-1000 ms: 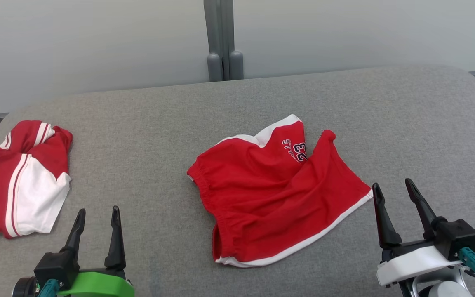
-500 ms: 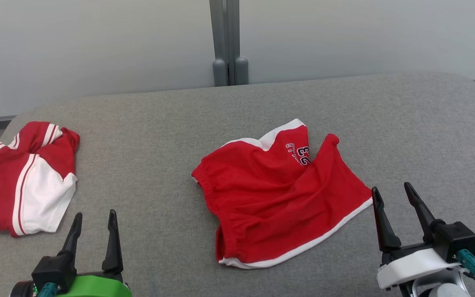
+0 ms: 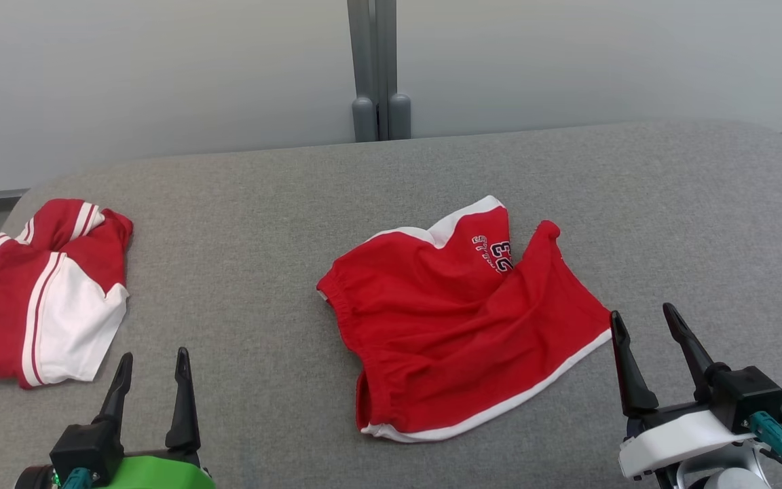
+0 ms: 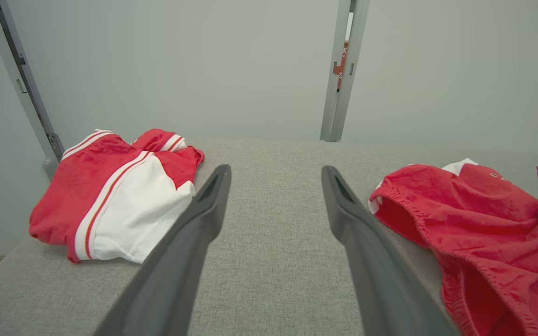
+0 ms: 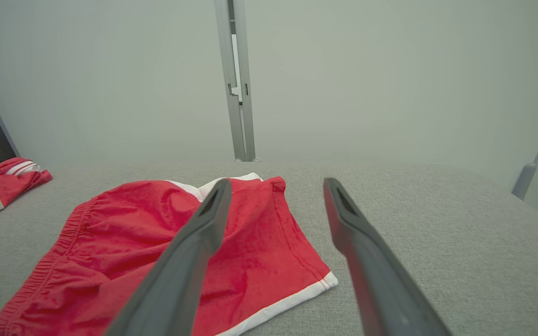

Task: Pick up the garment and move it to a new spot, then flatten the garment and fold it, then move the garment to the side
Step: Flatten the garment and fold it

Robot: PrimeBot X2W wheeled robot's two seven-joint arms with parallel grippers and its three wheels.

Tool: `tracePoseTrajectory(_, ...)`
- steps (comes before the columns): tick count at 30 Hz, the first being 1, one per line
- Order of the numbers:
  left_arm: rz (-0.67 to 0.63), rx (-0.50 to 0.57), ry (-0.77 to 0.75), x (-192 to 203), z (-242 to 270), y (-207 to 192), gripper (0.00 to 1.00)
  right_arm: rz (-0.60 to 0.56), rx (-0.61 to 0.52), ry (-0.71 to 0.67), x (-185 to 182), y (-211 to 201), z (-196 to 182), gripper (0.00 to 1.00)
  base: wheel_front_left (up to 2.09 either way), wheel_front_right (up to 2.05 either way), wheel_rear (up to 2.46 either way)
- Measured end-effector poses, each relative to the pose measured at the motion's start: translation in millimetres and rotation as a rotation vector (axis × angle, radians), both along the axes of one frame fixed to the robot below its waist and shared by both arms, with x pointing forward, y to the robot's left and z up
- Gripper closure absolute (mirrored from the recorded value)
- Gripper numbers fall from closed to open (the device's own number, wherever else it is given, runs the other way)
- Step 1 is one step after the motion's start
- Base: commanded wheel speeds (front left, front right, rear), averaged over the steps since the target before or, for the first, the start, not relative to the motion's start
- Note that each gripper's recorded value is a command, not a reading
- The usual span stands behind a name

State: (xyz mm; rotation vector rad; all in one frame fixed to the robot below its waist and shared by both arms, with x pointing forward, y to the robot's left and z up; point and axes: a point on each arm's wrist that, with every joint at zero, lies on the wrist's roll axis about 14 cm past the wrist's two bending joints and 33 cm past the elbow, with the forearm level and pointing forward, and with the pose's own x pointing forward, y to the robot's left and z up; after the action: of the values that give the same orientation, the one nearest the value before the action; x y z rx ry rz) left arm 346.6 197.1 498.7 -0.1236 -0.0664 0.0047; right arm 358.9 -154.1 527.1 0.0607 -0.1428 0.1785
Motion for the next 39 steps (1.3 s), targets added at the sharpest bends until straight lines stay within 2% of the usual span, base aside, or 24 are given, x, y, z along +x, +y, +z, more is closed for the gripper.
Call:
tracePoseTrajectory(10, -0.004, 0.000, 0.010, 0, -3, -1, 0.00, -0.004, 0.000, 0.014, 1, -1, -4, 0.00, 0.00, 0.00, 0.00)
tracePoseTrajectory(19, -0.079, 0.001, 0.044, 2, -14, -25, 0.00, -0.019, -0.025, 0.053, 12, -9, -16, 0.00, 0.00, 0.00, 0.00)
tracePoseTrajectory(24, -0.198, 0.017, 0.084, 2, -27, -63, 0.00, -0.024, -0.068, 0.101, 24, -16, -31, 0.00, 0.00, 0.00, 0.00)
tracePoseTrajectory(32, -0.473, 0.028, 0.172, -8, -53, -141, 0.00, -0.045, -0.115, 0.211, 53, -30, -62, 0.00, 0.00, 0.00, 0.00)
tracePoseTrajectory(39, -0.624, 0.050, 0.282, -19, -87, -173, 0.00, -0.067, -0.122, 0.324, 77, -38, -94, 0.00, 0.00, 0.00, 0.00)
